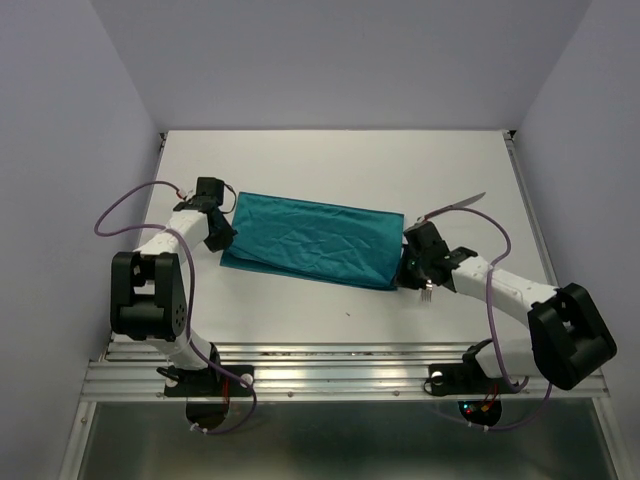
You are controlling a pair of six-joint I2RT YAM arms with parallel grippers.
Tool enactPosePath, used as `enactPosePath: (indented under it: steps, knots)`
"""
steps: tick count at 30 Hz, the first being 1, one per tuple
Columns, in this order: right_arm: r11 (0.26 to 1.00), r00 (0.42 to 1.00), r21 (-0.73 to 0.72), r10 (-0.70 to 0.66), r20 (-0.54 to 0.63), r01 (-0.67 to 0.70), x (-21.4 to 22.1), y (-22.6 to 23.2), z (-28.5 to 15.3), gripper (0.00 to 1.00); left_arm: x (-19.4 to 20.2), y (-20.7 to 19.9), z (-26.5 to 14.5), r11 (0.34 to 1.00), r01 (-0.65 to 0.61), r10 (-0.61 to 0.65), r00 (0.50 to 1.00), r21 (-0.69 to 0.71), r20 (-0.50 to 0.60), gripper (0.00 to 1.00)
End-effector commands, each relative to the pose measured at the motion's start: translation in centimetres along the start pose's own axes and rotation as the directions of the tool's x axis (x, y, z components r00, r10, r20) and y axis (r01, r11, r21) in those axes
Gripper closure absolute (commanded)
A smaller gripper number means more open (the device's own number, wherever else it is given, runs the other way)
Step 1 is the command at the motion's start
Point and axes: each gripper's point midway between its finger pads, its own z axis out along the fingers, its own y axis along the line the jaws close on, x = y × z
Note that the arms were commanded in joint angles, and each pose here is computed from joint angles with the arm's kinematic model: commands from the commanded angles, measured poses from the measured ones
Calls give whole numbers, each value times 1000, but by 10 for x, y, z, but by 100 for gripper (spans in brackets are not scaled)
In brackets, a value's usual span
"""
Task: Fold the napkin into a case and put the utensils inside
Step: Smooth out the rectangle-folded napkin at the center of the board.
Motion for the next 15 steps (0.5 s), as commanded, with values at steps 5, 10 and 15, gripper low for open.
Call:
enactPosePath:
  steps: [5,10,15]
  knots:
    - [1000,1000,-30,0,21,1,0,9,4,99,0,2,5,1000,2,-2,1000,4,19,100]
    - [1000,1000,-29,1,24,-1,-2,10,3,99,0,3,3,1000,3,-3,1000,2,24,100]
    - [999,999,-44,-3,48,5,-9,18,-6,99,-9,1,-11,1000,1,-2,999,20,51,100]
